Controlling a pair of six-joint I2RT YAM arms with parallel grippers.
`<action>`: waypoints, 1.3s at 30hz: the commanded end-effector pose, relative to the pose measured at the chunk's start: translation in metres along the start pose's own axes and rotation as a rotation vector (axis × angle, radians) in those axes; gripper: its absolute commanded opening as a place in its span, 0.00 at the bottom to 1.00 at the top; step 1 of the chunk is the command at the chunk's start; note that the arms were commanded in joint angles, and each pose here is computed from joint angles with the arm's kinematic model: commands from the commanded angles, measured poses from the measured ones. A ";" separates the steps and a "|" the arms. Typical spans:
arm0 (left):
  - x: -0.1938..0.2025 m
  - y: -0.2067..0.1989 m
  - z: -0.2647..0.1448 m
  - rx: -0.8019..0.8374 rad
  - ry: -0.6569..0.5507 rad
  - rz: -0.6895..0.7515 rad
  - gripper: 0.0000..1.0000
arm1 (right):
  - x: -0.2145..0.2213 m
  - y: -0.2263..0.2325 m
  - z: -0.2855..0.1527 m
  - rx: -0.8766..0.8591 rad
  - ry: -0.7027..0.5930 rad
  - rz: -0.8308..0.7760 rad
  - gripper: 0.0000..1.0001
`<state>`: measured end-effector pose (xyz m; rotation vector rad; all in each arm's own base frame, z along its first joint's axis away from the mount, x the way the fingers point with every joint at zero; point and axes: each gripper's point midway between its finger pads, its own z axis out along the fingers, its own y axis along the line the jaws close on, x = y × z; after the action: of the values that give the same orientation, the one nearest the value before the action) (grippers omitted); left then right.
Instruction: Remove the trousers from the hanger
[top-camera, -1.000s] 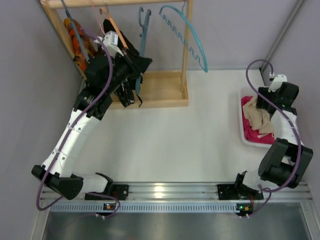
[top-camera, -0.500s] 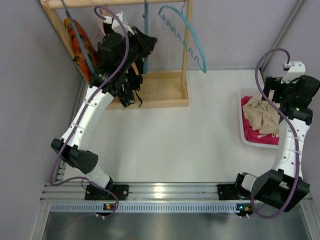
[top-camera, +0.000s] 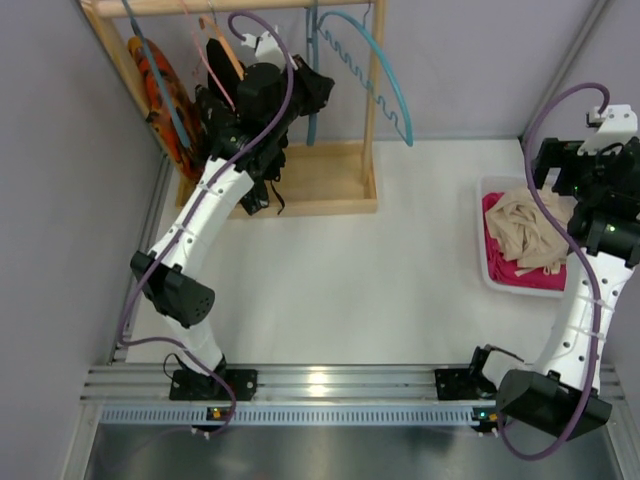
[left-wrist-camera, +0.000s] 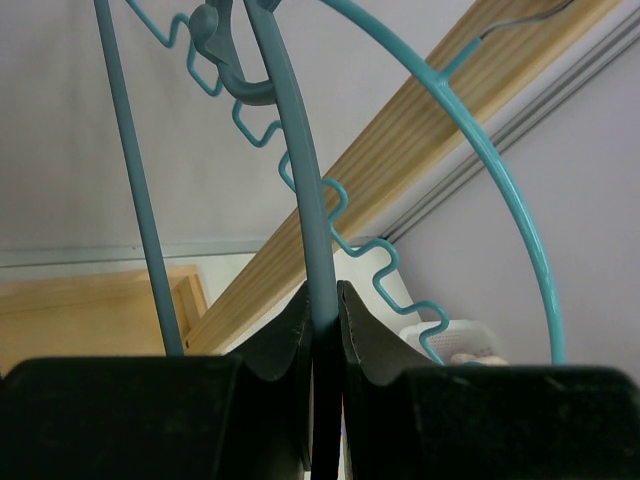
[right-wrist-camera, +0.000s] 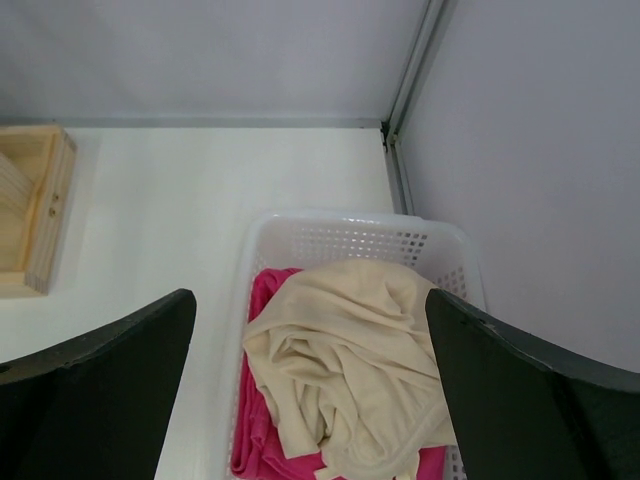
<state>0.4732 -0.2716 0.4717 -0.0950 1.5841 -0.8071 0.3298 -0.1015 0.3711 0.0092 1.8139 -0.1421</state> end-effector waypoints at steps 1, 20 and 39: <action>-0.020 -0.025 0.002 0.064 -0.079 0.021 0.00 | -0.027 0.008 -0.024 -0.024 -0.063 0.011 0.99; -0.004 -0.030 -0.046 0.100 -0.015 0.117 0.65 | -0.046 0.028 -0.041 -0.107 -0.135 0.006 0.99; 0.032 -0.012 -0.220 0.319 0.175 0.475 0.99 | -0.039 0.075 -0.042 -0.371 -0.131 0.103 0.99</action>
<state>0.2806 -0.2103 0.4767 0.3961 1.4826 -0.7500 0.3080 -0.0343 0.4016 -0.1127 1.7265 0.1848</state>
